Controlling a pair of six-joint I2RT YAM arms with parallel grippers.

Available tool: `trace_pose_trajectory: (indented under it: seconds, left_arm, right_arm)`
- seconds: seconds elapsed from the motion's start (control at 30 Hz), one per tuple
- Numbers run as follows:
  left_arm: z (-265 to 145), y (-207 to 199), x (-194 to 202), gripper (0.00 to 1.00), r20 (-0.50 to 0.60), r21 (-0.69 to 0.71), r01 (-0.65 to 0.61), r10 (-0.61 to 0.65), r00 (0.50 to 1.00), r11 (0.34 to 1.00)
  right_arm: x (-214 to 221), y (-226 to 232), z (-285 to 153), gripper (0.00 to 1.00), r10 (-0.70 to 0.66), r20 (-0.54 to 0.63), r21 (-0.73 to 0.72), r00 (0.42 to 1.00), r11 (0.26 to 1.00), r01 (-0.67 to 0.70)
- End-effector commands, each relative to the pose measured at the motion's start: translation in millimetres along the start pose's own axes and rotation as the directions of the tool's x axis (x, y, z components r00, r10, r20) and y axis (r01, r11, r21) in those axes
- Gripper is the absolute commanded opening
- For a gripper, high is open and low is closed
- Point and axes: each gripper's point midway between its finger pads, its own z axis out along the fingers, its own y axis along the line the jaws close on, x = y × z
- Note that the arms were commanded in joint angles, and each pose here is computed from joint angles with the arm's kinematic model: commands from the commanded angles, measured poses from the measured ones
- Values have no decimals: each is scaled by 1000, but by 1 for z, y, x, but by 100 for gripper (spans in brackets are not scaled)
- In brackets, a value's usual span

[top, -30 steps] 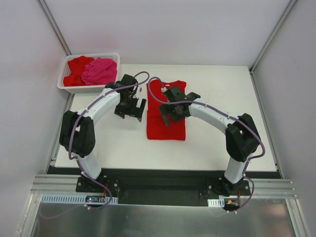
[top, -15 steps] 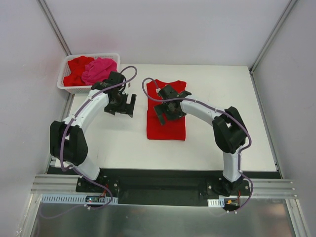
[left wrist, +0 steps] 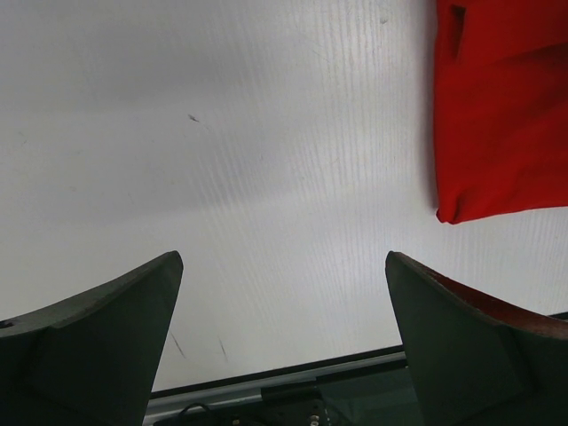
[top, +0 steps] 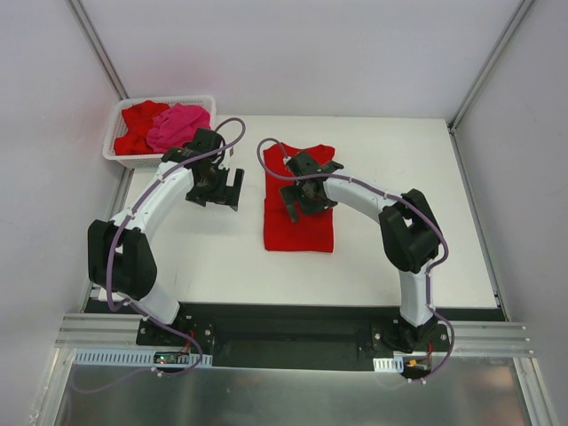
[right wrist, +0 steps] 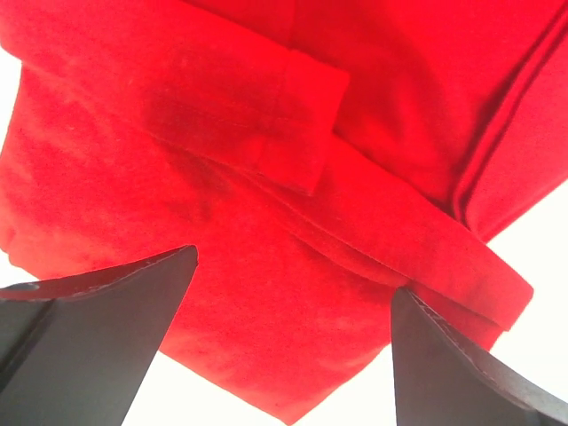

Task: Fold and stack the t-shirts
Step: Fold the folded rectangular tshirt in 1/3 of the way

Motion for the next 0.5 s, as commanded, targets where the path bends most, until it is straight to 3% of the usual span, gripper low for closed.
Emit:
trace_pose_trajectory:
  seconds: [0.0,0.47]
  left_arm:
    - [-7,-2,0,99,6,14,-17,17,1000,1000]
    - [-8,-8,7,99,-6,48,-12,12,1000,999]
  right_arm:
    - [-23,-15,-21,96,22,80,78,997,997,-28]
    - [-42,-20,-9,96,18,99,151,995,988,-32]
